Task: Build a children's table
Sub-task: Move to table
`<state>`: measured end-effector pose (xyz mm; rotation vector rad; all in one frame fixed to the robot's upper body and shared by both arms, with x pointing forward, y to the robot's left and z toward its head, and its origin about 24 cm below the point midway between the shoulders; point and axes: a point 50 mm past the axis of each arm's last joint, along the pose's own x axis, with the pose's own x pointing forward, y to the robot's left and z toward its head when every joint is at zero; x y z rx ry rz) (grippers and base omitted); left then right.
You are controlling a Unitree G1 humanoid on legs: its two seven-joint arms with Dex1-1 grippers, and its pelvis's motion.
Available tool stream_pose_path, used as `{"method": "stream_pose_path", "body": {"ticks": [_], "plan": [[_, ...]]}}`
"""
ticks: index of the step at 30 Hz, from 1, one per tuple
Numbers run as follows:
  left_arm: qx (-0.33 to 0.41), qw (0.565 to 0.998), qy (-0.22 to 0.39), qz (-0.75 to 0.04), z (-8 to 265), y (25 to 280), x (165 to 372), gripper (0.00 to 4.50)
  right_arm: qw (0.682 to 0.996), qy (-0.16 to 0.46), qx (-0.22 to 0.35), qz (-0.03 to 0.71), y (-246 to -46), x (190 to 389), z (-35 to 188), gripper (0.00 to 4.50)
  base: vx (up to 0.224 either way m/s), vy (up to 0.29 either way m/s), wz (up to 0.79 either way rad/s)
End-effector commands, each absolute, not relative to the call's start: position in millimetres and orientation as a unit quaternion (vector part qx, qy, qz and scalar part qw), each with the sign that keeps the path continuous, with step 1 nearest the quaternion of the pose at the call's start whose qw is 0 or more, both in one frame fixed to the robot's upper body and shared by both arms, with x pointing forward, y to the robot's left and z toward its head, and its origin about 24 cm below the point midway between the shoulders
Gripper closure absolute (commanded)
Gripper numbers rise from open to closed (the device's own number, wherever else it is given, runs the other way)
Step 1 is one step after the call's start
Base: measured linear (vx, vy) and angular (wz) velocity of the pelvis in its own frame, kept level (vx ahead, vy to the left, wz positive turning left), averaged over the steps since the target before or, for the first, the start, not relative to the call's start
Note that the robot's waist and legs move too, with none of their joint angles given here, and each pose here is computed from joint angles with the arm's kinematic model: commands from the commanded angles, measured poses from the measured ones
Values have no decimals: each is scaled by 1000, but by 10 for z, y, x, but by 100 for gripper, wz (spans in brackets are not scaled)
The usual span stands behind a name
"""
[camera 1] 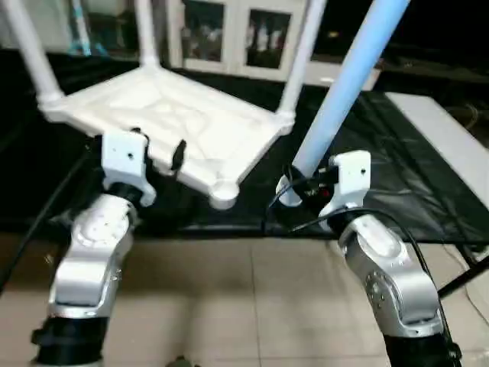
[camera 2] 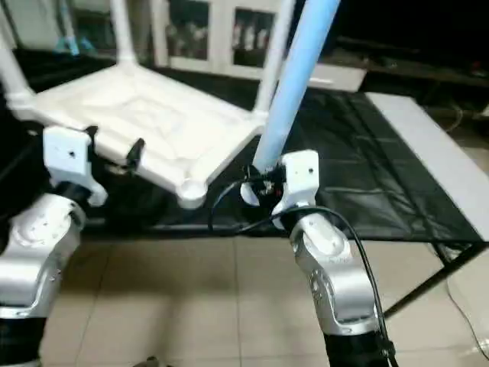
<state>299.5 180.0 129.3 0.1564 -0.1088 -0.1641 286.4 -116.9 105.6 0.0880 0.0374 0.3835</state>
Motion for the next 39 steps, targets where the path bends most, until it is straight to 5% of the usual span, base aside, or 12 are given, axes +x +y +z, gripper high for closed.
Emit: {"method": "stream_pose_path", "body": {"ticks": [1, 18, 39], "plan": [[89, 992, -42, -78, 1247, 1802, 3003, 0, 984, 10, 36, 173, -1284, 2891, 1096, 266, -96, -23, 4], [96, 988, -61, -108, 1317, 1739, 2996, 0, 983, 5, 4, 183, -1316, 2919, 1113, 266, -5, -9, 13], [102, 978, -38, -176, 1186, 1556, 2957, 0, 990, 1, 22, 136, -1487, 2895, 1114, 266, 184, 38, 3]]}}
